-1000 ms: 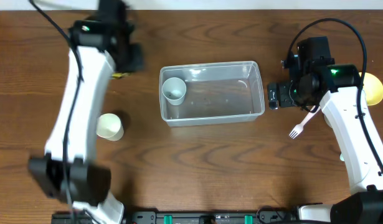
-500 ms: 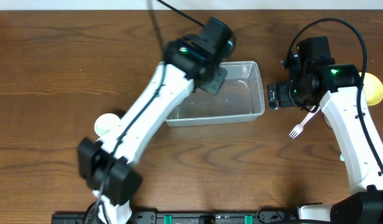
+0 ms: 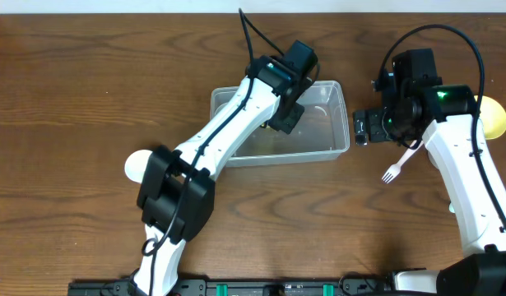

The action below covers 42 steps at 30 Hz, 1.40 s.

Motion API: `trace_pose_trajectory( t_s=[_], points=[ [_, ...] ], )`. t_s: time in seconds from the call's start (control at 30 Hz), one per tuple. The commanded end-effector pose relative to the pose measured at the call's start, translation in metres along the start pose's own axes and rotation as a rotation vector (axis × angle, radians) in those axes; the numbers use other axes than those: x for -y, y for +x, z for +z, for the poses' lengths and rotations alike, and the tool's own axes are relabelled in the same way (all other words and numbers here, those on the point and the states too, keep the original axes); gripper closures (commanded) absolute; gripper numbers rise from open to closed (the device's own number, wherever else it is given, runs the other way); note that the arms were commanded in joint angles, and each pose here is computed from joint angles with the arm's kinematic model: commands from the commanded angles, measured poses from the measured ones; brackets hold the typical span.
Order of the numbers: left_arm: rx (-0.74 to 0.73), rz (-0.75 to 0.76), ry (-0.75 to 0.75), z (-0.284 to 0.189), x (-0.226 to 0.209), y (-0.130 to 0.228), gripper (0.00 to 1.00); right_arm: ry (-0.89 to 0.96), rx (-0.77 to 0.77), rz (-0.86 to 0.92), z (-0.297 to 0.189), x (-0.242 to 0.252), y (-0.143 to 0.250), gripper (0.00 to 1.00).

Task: Pack container
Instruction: 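Grasp the yellow cup and place it in the container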

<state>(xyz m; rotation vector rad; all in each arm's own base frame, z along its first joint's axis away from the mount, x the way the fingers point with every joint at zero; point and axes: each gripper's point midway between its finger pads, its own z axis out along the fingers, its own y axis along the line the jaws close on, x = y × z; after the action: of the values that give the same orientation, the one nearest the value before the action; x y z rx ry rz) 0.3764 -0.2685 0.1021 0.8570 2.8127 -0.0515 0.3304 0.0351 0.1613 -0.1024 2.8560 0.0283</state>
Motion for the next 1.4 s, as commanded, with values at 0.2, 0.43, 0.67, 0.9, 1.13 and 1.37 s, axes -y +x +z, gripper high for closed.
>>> trace_pose_trajectory(
  t_s=[0.2, 0.43, 0.67, 0.9, 1.13, 1.37],
  points=[
    [-0.056, 0.001, -0.02, 0.034, -0.023, 0.004, 0.94, 0.011, 0.01, 0.012, -0.004, 0.002, -0.004, 0.02],
    [-0.038, 0.01, -0.02, 0.035, -0.025, -0.001, 0.94, 0.011, 0.007, 0.012, -0.004, 0.002, -0.003, 0.01],
    [-0.054, 0.01, -0.02, 0.043, -0.025, 0.001, 0.94, 0.011, 0.006, 0.012, -0.004, 0.002, -0.003, 0.01],
    [-0.074, 0.011, -0.019, 0.05, -0.025, 0.005, 0.94, 0.012, 0.003, 0.012, -0.004, 0.002, -0.002, 0.01],
    [-0.108, 0.012, -0.015, 0.049, -0.024, 0.013, 0.94, 0.012, 0.002, 0.012, -0.004, 0.002, -0.002, 0.01],
    [-0.114, 0.013, -0.015, 0.055, -0.024, 0.016, 0.94, 0.011, -0.004, 0.012, -0.004, 0.002, 0.0, 0.01]
  ],
)
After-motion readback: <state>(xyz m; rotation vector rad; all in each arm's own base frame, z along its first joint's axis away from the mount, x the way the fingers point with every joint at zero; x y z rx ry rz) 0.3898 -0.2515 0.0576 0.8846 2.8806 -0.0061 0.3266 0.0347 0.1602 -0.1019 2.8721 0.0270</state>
